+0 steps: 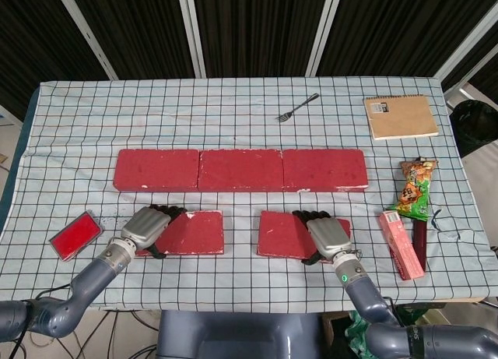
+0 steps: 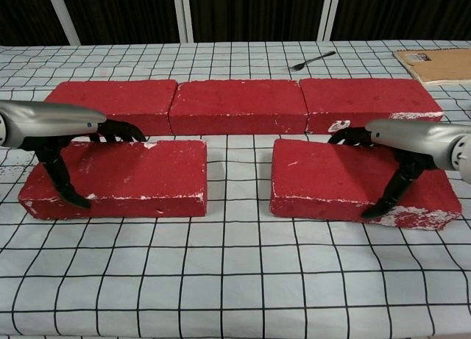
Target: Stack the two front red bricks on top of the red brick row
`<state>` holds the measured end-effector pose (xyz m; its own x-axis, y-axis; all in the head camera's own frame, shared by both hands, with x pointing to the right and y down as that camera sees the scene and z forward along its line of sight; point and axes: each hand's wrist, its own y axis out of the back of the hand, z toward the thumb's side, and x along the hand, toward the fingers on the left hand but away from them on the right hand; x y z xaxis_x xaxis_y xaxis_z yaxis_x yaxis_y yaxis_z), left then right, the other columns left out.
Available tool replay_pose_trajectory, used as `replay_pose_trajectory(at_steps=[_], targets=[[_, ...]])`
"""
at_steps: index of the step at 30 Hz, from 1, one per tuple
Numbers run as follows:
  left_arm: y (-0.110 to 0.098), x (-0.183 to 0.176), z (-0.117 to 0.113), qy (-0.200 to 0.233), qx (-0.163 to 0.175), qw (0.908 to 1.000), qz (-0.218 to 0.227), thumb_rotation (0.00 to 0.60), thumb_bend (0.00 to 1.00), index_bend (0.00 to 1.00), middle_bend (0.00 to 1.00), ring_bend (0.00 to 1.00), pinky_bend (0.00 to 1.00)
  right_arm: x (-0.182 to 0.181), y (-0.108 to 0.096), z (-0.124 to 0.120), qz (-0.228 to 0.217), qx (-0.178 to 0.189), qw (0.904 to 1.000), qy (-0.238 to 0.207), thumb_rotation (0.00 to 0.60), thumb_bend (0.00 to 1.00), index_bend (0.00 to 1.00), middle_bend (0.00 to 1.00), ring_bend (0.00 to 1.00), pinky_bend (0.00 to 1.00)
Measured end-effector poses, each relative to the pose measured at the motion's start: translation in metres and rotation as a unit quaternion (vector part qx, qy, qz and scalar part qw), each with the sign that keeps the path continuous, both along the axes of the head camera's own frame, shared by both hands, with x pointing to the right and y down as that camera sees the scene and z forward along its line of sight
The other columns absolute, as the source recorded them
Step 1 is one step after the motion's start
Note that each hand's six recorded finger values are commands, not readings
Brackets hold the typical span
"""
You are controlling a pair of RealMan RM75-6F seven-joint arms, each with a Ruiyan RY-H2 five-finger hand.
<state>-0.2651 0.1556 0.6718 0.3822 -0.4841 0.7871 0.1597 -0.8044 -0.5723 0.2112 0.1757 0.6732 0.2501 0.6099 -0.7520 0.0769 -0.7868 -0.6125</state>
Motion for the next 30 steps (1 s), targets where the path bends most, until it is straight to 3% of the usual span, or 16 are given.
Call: replay_pose_trajectory(at_steps=[4, 17, 22, 30], targets=[[-0.008, -0.002, -0.009, 0.003, 0.007, 0.9999, -0.008, 0.6, 0.24, 0.18, 0.22, 0.18, 0.36, 0.002, -0.004, -0.007, -0.004, 0.011, 0.9999, 0.001, 0.6, 0.02, 0.18, 0.19, 0.17, 0.15], [-0.068, -0.014, -0.057, 0.017, 0.064, 0.9971, -0.039, 0.6, 0.24, 0.18, 0.22, 0.18, 0.34, 0.023, -0.034, -0.039, 0.006, 0.057, 0.9982, 0.015, 0.6, 0.02, 0.18, 0.19, 0.17, 0.15], [-0.09, -0.012, -0.058, 0.015, 0.059, 0.9972, -0.044, 0.6, 0.24, 0.18, 0.22, 0.18, 0.33, 0.024, -0.061, -0.055, 0.006, 0.083, 0.9964, 0.015, 0.6, 0.02, 0.18, 0.19, 0.17, 0.15], [-0.141, -0.005, -0.051, -0.006, 0.069, 0.9969, -0.037, 0.6, 0.24, 0.18, 0.22, 0.18, 0.33, 0.022, -0.106, -0.057, -0.018, 0.097, 0.995, 0.02, 0.6, 0.02, 0.18, 0.19, 0.17, 0.15]])
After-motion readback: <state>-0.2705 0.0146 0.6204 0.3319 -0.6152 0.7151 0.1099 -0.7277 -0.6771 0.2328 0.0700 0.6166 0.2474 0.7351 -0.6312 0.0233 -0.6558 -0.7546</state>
